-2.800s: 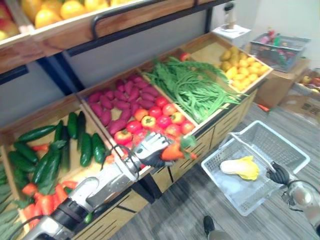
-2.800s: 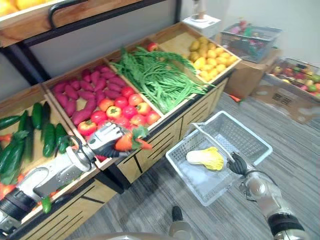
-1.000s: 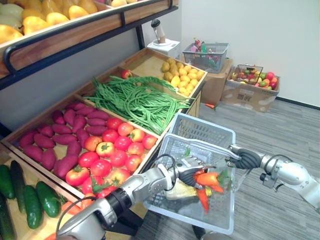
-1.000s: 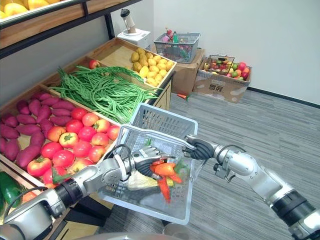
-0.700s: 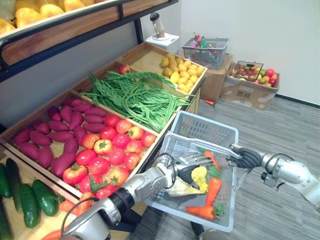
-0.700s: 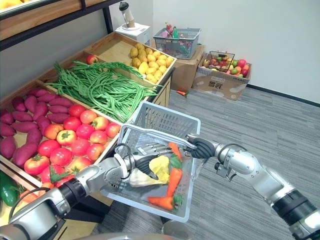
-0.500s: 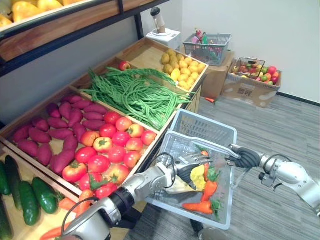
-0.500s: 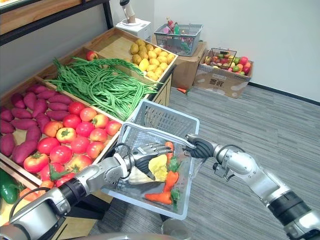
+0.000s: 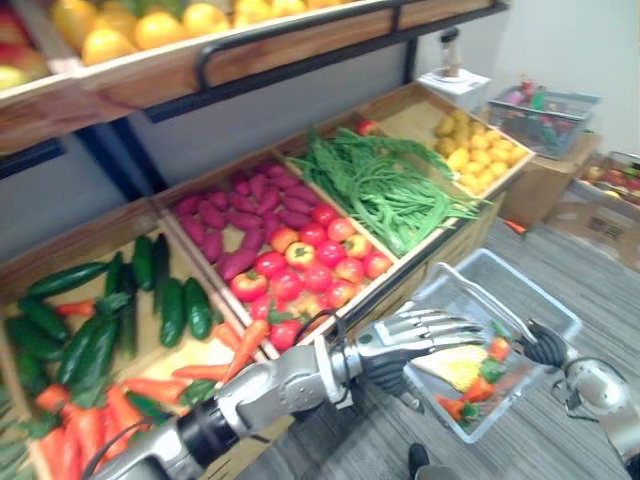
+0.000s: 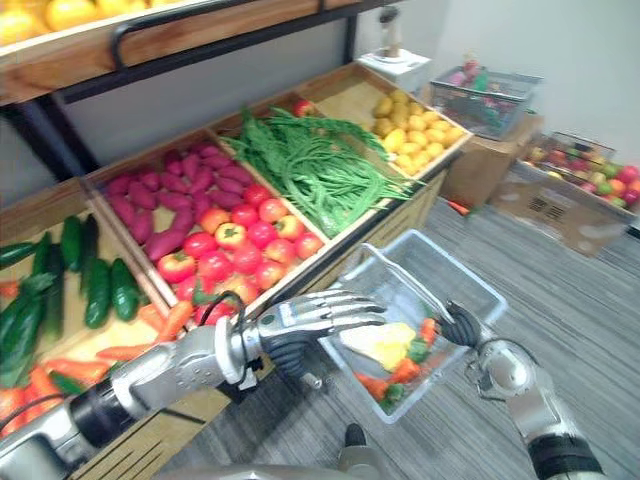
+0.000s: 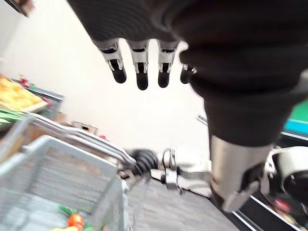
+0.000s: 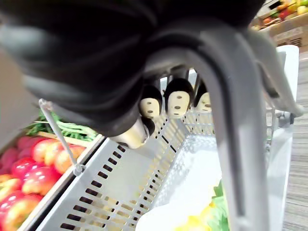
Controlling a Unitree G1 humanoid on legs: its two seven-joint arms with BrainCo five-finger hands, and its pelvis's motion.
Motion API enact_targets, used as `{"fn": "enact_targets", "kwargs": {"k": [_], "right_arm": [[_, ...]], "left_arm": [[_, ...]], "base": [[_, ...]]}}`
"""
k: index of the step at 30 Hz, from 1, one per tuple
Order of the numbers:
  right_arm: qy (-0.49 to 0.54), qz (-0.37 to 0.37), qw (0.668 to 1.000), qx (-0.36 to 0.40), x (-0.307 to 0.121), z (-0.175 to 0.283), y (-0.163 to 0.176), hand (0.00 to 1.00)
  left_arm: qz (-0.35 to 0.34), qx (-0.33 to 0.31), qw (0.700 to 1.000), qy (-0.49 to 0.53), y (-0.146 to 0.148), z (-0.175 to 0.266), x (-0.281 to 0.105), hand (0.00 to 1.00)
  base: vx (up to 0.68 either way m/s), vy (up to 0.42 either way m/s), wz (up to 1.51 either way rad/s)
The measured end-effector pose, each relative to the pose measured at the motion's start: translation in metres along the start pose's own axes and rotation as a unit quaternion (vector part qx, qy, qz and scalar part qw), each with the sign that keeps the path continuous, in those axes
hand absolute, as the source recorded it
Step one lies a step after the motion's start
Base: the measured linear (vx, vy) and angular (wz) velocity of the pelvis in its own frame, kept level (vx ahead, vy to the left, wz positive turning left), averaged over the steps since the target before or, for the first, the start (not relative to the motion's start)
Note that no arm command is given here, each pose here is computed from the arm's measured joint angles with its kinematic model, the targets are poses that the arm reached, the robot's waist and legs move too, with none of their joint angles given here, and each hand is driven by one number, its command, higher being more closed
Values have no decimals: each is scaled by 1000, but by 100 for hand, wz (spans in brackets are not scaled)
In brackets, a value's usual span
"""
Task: Pick vegetable in the basket
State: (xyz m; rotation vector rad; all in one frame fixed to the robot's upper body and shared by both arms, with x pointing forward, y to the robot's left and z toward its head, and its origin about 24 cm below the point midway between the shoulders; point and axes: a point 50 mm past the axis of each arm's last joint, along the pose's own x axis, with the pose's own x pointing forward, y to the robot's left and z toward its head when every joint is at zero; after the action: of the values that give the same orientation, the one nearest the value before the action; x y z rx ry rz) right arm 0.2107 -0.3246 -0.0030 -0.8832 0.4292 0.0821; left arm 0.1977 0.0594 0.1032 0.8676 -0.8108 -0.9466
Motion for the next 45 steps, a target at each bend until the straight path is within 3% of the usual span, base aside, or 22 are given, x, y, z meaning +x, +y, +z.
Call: {"fn": "enact_targets", "kwargs": {"k": [7, 10, 12, 13, 15, 16, 18, 21, 22, 24, 31, 35, 39, 40, 42, 45], "right_arm": [[214, -75, 961, 158, -31, -82, 40, 100], [301, -88, 924, 219, -50, -107, 66, 100], [355, -102, 890, 268, -66, -118, 89, 100], [386, -108, 866, 298, -80, -123, 107, 100], [417, -113, 842, 322, -94, -127, 126, 100], [441, -113, 823, 339, -106, -129, 139, 100], [462, -113, 804, 357, -119, -130, 155, 100], [476, -108, 790, 372, -125, -126, 170, 100], [473, -108, 787, 382, -123, -121, 176, 100], [470, -111, 784, 390, -122, -118, 179, 100], [467, -99, 775, 414, -124, -102, 201, 100], [451, -86, 788, 411, -114, -95, 203, 100], [441, -77, 793, 414, -103, -88, 204, 100], [439, -71, 793, 416, -98, -85, 205, 100], [436, -63, 796, 415, -96, -83, 206, 100], [432, -50, 802, 409, -94, -80, 208, 100]], "left_arm": [[157, -3, 979, 128, 33, -14, -52, 0], [247, -5, 953, 176, 45, -20, -71, 0], [346, -14, 914, 211, 54, -24, -83, 0], [420, -21, 873, 245, 57, -28, -95, 0], [473, -23, 832, 289, 55, -32, -110, 0], [502, -27, 798, 333, 47, -36, -125, 0], [519, -30, 758, 395, 35, -42, -145, 0], [525, -44, 695, 490, 9, -56, -178, 0], [522, -59, 643, 558, -14, -63, -200, 0], [512, -69, 614, 597, -30, -64, -214, 0], [417, -157, 470, 762, -125, -54, -264, 0], [331, -292, 360, 822, -196, -24, -282, 0], [279, -372, 289, 837, -234, 6, -284, 0], [286, -407, 253, 830, -243, 15, -284, 0], [297, -428, 226, 823, -248, 20, -285, 0], [292, -439, 237, 816, -248, 15, -281, 0]], "base": [[-2, 2, 97], [5, -4, 91], [-18, 20, 104], [-30, 46, 99], [-42, 46, 102], [-56, 33, 93], [-67, 22, 78], [-58, 14, 52], [-45, 18, 14], [-24, 8, 4], [31, 8, 10], [85, 3, -2], [88, -8, -15], [76, -10, -34], [76, -3, -33], [50, -3, -15]]}}
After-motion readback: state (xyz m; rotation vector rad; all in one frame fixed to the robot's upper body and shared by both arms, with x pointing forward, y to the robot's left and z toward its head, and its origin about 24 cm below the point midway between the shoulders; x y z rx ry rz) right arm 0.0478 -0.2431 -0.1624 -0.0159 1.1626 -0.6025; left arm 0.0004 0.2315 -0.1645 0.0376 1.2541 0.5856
